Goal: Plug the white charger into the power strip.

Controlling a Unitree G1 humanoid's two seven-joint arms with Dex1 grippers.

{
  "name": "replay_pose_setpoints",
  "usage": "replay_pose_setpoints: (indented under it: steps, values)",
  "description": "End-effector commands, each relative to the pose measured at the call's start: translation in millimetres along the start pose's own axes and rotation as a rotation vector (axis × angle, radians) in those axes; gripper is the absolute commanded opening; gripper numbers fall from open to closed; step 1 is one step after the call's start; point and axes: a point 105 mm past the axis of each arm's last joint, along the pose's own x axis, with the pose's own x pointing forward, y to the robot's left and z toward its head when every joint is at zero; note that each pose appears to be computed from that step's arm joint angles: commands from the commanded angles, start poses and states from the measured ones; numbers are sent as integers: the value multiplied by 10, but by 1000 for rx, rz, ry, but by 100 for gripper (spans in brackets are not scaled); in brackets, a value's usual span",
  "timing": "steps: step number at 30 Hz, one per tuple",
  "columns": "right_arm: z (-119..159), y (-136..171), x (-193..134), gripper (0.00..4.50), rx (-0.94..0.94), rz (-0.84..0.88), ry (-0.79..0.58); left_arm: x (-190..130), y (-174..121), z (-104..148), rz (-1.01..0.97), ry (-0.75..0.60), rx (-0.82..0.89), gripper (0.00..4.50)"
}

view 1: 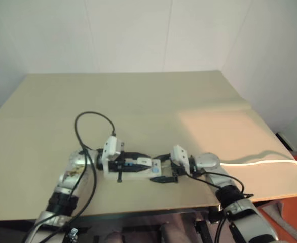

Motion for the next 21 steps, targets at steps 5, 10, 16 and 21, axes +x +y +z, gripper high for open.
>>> replay_pose_setpoints:
  steps: [5, 10, 16, 21]
  values:
    - [-173, 131, 26, 344, 43, 45, 66, -1, 45, 29, 1, 8, 38, 103]
    - [-169, 125, 34, 344, 46, 41, 64, -14, 58, -7, 4, 20, 37, 103]
    - [-176, 132, 27, 344, 49, 36, 65, -24, 49, -65, -1, 38, 30, 103]
    - [-181, 136, 21, 344, 51, 32, 67, -66, 60, -95, 0, 57, 22, 103]
